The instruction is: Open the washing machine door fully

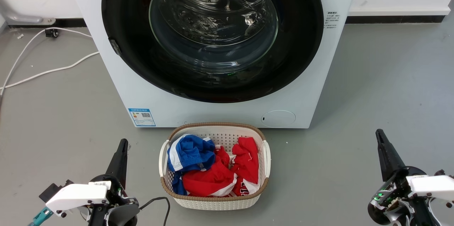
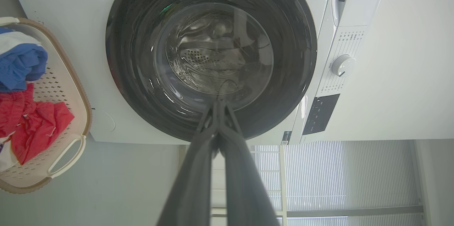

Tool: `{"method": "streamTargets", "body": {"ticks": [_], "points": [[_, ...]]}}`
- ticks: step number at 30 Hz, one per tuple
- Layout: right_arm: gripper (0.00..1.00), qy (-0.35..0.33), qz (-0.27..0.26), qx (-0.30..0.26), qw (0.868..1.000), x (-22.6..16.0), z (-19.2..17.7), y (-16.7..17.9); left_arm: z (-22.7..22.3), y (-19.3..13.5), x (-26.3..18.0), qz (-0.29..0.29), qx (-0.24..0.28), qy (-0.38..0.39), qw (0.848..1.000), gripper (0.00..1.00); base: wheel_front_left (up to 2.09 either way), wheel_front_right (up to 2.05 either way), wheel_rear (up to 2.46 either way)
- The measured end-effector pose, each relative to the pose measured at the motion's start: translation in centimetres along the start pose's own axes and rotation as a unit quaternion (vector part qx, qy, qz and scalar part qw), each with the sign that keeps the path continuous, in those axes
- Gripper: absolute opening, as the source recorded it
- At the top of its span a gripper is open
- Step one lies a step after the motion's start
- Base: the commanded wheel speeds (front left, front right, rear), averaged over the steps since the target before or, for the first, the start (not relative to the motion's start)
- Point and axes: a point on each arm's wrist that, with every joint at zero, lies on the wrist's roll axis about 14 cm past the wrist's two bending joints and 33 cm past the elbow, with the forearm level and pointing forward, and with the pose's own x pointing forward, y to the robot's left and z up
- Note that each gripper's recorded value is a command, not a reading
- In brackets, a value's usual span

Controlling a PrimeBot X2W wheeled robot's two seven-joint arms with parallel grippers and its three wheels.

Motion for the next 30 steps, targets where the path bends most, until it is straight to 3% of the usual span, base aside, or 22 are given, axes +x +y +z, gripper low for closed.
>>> {"method": "streamTargets", "body": {"ticks": [20, 21, 24, 30], "points": [[0.00, 0.000, 0.000, 0.000, 1.000, 0.0, 0.0, 0.0, 0.0, 0.0, 0.0, 0.000, 0.000, 0.000, 1.000, 0.00, 0.00, 0.00, 0.00], [1.00, -0.001, -0.002, 0.000, 1.000, -0.1, 0.0, -0.1, 0.0, 0.1, 0.0, 0.002, 0.000, 0.000, 1.000, 1.00, 0.00, 0.00, 0.00], [1.00, -0.005, -0.036, 0.004, 0.999, -1.1, 0.1, -2.4, -0.1, 2.4, -1.1, 0.035, -0.003, -0.001, 0.999, 1.00, 0.00, 0.00, 0.00], [1.00, -0.016, -0.035, -0.028, 0.999, -1.2, 0.4, -2.3, 0.2, 2.0, -1.1, 0.030, 0.017, -0.013, 0.999, 1.00, 0.00, 0.00, 0.00]]}}
